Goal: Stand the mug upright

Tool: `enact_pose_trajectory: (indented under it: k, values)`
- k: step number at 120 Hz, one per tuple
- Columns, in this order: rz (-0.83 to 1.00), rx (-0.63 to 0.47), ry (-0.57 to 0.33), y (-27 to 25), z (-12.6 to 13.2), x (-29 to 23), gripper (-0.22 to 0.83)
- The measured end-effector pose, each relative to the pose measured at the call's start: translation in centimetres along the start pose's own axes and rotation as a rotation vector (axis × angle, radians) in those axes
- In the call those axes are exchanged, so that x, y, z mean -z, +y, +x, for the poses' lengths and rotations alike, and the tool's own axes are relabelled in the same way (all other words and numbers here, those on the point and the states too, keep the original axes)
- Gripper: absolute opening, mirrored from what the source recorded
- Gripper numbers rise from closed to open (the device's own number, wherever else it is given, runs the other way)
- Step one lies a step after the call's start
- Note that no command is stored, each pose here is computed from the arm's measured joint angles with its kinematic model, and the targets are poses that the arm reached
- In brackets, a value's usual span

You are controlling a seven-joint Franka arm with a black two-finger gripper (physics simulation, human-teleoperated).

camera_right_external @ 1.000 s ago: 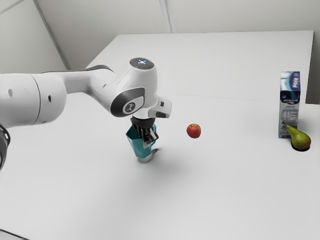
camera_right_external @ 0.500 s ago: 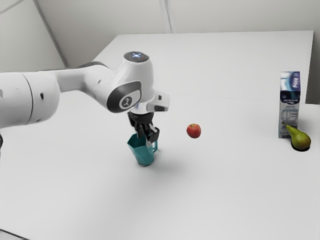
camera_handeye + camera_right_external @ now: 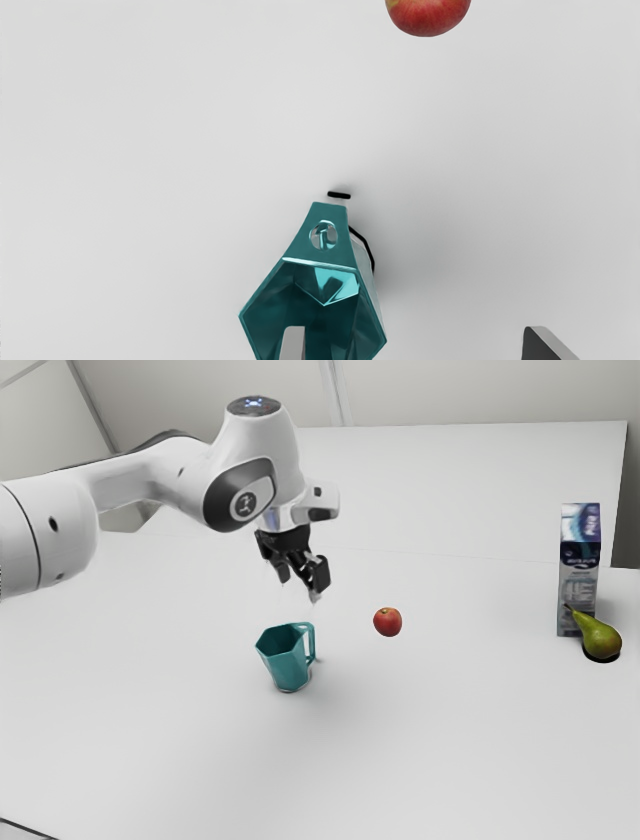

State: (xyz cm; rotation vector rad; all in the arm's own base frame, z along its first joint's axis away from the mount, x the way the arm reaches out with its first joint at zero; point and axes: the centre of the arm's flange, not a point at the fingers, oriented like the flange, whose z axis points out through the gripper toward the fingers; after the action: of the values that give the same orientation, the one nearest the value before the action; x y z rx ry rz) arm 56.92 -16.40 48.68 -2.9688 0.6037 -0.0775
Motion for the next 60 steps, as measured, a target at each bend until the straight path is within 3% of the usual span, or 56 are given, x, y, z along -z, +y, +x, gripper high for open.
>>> enact_pose_trajectory:
  k: [16,41,60]
  values:
    - [-0.057,0.111,0.006,-4.7,-0.4,2.6,0.54]
    - [-0.108,0.284,-0.010,-13.6,-5.9,6.8,0.59]
    - [-0.108,0.335,-0.007,-18.4,-8.4,8.4,0.60]
